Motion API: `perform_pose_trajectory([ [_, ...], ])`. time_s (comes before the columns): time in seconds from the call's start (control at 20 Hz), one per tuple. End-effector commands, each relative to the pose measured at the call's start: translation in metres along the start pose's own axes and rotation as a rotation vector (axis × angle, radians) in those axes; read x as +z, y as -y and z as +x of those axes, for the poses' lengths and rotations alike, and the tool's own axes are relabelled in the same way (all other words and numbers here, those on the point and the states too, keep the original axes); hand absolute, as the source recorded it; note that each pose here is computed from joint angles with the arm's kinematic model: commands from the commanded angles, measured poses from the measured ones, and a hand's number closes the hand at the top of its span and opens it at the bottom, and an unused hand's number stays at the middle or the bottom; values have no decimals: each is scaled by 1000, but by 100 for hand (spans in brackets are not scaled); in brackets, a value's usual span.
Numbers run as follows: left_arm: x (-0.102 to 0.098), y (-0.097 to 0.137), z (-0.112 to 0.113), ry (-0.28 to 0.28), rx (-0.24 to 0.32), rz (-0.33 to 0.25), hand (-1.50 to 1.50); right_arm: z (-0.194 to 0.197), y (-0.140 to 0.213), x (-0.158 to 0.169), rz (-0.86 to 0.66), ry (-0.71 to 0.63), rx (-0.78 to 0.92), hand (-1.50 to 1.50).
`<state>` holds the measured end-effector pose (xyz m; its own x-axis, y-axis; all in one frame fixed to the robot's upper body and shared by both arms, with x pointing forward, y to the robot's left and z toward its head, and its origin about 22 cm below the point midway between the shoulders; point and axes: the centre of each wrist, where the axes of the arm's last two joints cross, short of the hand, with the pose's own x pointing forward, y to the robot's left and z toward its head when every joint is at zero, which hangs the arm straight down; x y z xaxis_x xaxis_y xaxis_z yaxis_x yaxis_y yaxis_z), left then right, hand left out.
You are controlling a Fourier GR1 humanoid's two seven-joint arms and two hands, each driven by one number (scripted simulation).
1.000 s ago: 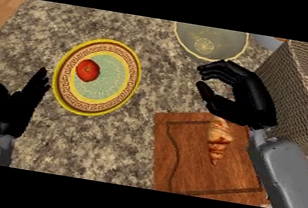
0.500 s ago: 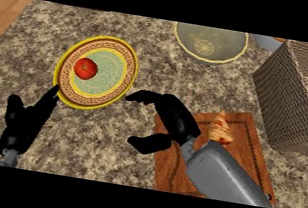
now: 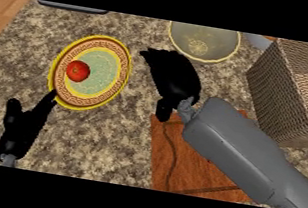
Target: Pick the croissant from the cutting board and place it in the basket
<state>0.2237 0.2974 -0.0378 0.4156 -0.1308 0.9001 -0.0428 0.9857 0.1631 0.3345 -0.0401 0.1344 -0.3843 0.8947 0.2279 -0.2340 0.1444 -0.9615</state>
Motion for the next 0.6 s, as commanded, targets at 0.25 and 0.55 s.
perform_pose_trajectory([
  [0.25, 14, -3, -28, -147, 8, -2, 0, 57, 116, 2, 219, -129, 310, -150],
  [0.55, 12, -3, -20, -133, 20, 15, 0, 42, 150, -4, 438, -217, 383, -150],
])
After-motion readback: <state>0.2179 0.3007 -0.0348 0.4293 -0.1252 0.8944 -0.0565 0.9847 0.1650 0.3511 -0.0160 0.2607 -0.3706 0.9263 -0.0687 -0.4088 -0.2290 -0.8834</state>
